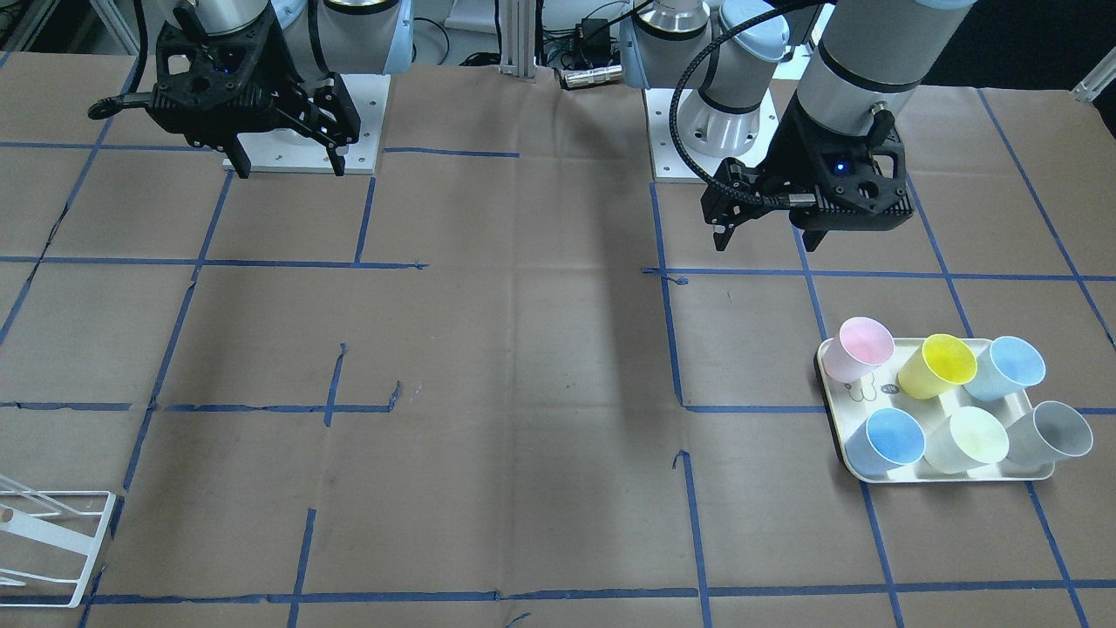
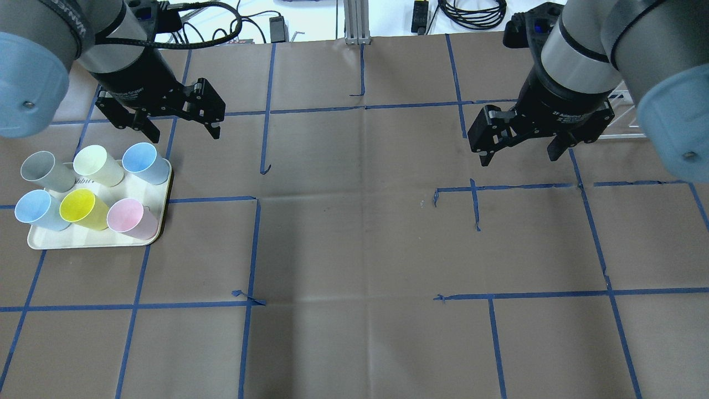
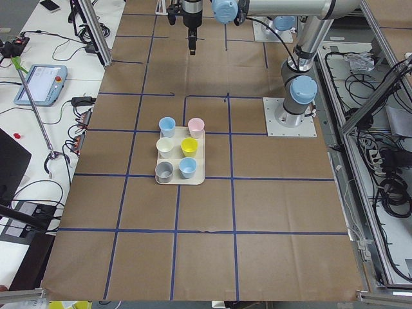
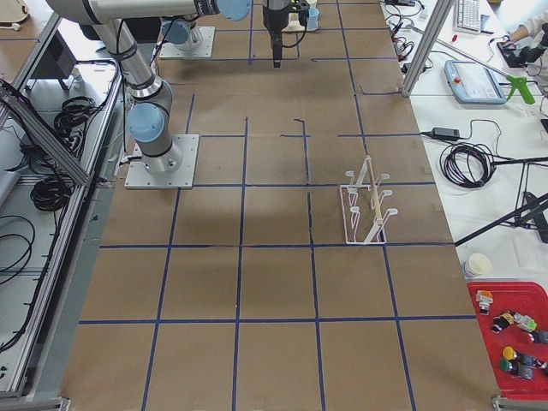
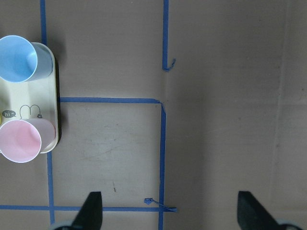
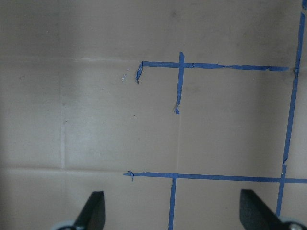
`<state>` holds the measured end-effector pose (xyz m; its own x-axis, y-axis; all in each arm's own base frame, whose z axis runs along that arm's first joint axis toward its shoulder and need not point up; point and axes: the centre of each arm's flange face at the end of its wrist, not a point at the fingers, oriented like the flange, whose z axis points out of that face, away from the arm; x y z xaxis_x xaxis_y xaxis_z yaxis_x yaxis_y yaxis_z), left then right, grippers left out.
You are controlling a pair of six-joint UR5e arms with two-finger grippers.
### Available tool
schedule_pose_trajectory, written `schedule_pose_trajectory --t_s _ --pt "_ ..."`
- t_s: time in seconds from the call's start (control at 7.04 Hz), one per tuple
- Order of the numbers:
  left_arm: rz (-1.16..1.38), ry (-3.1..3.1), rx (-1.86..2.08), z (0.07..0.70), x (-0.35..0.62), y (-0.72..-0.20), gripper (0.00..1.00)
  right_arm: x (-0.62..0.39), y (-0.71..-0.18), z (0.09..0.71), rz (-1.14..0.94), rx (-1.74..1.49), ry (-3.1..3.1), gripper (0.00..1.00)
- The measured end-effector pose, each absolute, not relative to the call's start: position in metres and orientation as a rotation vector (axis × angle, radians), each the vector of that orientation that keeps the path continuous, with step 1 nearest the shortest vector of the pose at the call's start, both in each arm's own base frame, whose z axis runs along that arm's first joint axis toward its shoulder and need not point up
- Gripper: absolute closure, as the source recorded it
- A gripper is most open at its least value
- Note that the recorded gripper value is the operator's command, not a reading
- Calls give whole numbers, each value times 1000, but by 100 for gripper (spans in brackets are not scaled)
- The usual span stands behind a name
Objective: Transfer IKEA cup to right arm and place on rack
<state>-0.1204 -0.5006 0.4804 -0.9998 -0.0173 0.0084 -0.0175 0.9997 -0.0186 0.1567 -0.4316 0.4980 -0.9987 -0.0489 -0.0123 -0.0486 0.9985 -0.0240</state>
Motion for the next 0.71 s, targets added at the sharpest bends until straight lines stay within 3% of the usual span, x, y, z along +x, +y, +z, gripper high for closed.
schedule_pose_trajectory --t_s 0.71 --pt "16 -3141 -62 467 -92 -526 1 157 -432 498 -38 -76 3127 0"
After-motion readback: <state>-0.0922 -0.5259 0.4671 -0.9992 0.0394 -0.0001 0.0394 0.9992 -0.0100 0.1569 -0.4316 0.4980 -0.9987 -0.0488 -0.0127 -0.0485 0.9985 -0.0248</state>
